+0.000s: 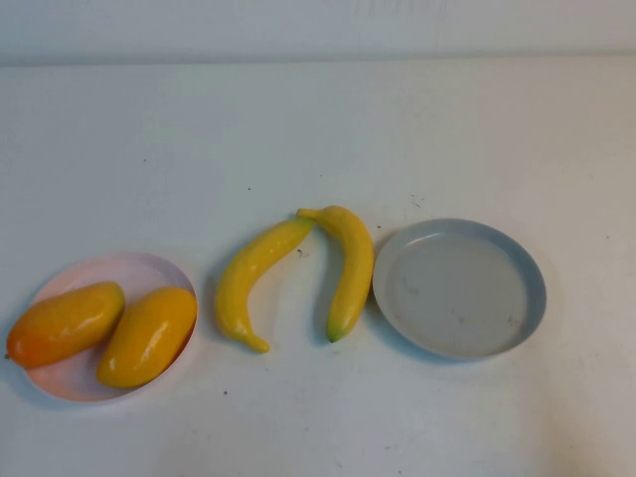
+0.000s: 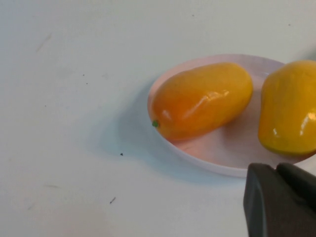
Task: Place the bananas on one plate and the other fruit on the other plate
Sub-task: Put another type of fruit in the right plate
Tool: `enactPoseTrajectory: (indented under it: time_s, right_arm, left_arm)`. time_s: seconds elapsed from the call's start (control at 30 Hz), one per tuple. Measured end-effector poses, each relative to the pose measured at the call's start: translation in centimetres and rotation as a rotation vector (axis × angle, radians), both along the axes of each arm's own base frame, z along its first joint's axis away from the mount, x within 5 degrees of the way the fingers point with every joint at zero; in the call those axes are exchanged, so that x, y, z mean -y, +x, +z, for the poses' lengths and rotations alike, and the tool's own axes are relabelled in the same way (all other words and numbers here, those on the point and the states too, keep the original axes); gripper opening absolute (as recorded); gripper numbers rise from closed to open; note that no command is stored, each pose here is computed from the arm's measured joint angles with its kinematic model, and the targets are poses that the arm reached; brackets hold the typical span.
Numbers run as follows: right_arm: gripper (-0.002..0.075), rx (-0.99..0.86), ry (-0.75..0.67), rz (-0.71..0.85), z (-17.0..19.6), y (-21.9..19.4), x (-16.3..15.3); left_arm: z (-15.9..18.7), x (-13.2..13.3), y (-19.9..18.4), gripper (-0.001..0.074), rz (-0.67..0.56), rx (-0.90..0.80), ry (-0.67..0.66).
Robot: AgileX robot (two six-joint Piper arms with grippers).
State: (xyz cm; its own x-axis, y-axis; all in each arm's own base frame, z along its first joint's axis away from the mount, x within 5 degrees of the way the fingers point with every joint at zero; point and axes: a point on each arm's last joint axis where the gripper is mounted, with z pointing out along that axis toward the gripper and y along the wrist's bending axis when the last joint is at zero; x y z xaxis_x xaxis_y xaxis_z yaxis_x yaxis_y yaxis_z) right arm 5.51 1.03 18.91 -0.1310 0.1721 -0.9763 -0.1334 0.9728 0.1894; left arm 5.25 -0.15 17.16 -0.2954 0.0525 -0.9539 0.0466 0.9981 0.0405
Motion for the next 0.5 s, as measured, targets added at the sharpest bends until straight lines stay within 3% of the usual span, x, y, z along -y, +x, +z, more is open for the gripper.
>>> enactPoseTrajectory:
  time_s: [0.27, 0.5]
  right_arm:
    - [-0.0017, 0.088, 0.312, -0.027, 1.2, 0.1, 0.1]
    - [-0.0017, -0.132, 0.387, 0.101, 4.1, 0.1, -1.4]
  left_arm:
    - [0.0, 0.0, 0.0, 0.0003, 0.002, 0.000, 0.000]
    - [0.0, 0.0, 0.0, 0.0003, 0.002, 0.000, 0.000]
